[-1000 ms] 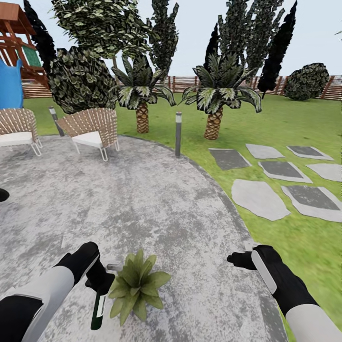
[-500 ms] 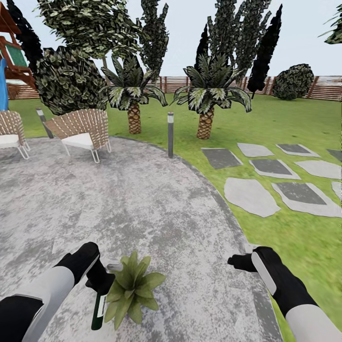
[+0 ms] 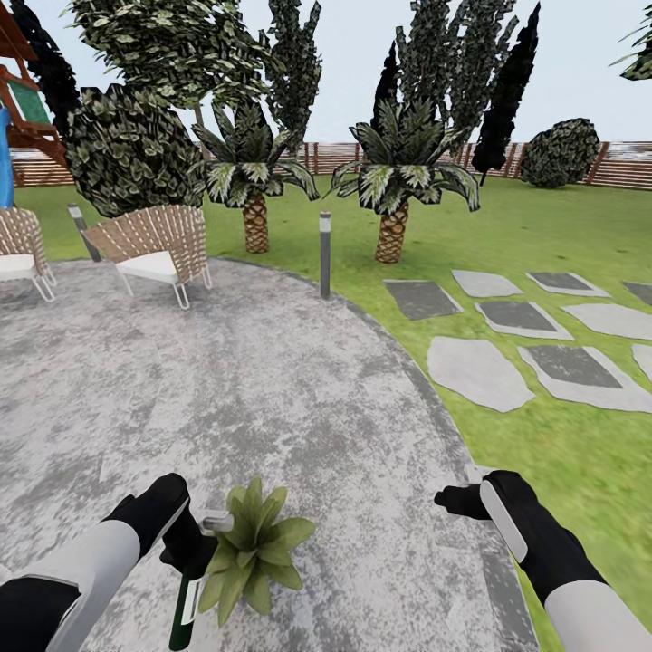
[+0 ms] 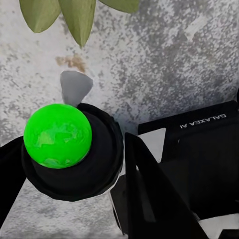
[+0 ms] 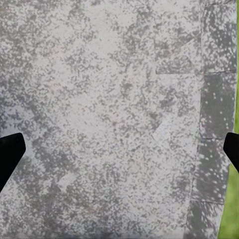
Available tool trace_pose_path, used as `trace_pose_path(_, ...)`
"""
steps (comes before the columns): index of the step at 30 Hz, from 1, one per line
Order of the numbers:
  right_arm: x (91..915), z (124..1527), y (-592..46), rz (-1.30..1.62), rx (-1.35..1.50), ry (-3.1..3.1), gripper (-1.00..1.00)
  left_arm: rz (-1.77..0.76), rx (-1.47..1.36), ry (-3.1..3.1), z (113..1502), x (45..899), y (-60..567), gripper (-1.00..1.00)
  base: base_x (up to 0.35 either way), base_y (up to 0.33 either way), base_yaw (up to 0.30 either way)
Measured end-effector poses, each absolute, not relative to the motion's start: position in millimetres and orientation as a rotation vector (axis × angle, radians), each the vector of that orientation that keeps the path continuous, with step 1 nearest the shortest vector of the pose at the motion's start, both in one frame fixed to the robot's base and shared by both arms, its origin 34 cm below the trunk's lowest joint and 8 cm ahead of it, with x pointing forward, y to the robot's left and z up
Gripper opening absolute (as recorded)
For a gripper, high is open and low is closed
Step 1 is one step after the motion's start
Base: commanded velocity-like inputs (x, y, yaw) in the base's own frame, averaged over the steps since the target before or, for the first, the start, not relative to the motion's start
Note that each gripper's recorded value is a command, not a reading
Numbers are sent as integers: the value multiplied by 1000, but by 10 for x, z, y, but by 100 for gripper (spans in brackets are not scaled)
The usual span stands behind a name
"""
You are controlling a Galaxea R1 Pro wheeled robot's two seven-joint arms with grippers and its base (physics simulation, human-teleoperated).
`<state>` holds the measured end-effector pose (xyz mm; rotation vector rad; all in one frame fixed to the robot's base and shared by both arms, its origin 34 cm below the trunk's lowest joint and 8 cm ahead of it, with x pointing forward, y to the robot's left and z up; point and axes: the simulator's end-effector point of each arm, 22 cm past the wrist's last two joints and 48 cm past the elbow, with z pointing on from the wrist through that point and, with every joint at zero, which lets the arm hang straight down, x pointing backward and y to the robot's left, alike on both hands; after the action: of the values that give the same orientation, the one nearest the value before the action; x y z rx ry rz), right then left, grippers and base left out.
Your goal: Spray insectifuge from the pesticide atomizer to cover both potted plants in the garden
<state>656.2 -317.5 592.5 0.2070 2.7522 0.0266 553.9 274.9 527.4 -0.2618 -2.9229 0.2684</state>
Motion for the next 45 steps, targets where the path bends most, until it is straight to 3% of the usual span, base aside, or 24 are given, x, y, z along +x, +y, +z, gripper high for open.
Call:
trace_pose_path(16, 6562, 5924, -3176, 26, 207, 2753, 100, 268, -262, -2923, 5274, 5539, 2749, -100, 0, 7, 0)
trace_pose_path(29, 6561, 5922, -3176, 26, 207, 2753, 100, 268, -261, -2923, 5275, 5539, 2750, -100, 0, 268, -1)
trace_pose_path(45, 6561, 5924, -3179, 27, 209, 2752, 100, 262, -263, -2904, 5212, 5419, 2759, -100, 32, 77, -39)
